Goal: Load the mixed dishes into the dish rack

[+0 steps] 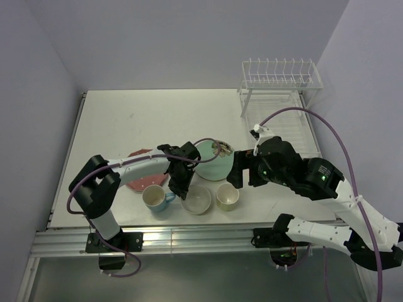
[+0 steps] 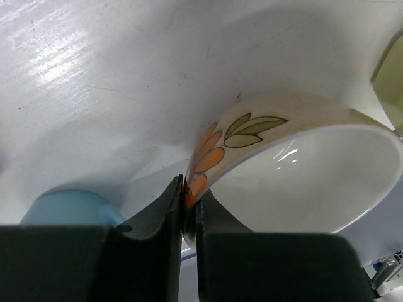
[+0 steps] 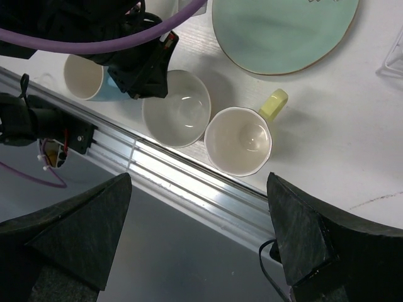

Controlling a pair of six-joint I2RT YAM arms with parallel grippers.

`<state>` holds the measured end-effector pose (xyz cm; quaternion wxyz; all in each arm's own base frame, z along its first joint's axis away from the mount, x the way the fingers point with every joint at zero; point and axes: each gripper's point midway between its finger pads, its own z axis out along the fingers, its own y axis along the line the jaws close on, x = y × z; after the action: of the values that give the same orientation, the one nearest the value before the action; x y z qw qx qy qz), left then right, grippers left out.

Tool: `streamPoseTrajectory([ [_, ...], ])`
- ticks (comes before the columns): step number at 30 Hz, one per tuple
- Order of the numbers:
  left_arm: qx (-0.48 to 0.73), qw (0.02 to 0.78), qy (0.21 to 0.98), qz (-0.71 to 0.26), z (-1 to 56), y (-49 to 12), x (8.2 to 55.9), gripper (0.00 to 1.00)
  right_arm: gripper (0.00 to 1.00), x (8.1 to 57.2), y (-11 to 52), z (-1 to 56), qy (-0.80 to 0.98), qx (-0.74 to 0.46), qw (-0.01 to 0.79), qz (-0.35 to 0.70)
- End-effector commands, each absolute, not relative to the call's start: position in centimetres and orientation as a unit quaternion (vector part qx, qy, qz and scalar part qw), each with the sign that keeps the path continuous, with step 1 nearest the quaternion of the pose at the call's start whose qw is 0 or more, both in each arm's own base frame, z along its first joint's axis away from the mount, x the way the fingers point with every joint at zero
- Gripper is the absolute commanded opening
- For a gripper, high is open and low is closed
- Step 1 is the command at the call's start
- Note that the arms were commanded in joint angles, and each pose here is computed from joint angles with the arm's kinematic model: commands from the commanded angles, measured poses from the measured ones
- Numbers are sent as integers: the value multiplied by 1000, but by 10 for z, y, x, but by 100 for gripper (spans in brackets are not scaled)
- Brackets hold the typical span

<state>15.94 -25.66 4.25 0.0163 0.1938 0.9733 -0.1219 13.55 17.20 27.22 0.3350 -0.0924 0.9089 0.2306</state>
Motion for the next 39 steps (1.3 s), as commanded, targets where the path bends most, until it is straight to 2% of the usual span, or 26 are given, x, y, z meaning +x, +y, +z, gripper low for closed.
streamPoseTrajectory([
  [1,197,30,971,-135,53,-261,161,0,95,144,175,297,892,-84,367,249],
  [6,192,59,967,-155,86,-268,168,0,96,142,176,302,895,-91,359,249],
  [9,190,90,960,-183,127,-278,175,0,97,143,177,308,899,-94,351,244],
  [14,190,151,936,-256,212,-302,187,0,99,142,182,329,895,-101,344,266],
  [20,183,228,864,-409,317,-334,196,0,100,146,180,359,876,-74,342,332],
  [27,168,233,816,-501,353,-351,200,0,99,148,184,369,862,-57,323,385],
  [39,166,223,782,-557,373,-366,198,0,99,148,197,375,839,-55,316,440],
])
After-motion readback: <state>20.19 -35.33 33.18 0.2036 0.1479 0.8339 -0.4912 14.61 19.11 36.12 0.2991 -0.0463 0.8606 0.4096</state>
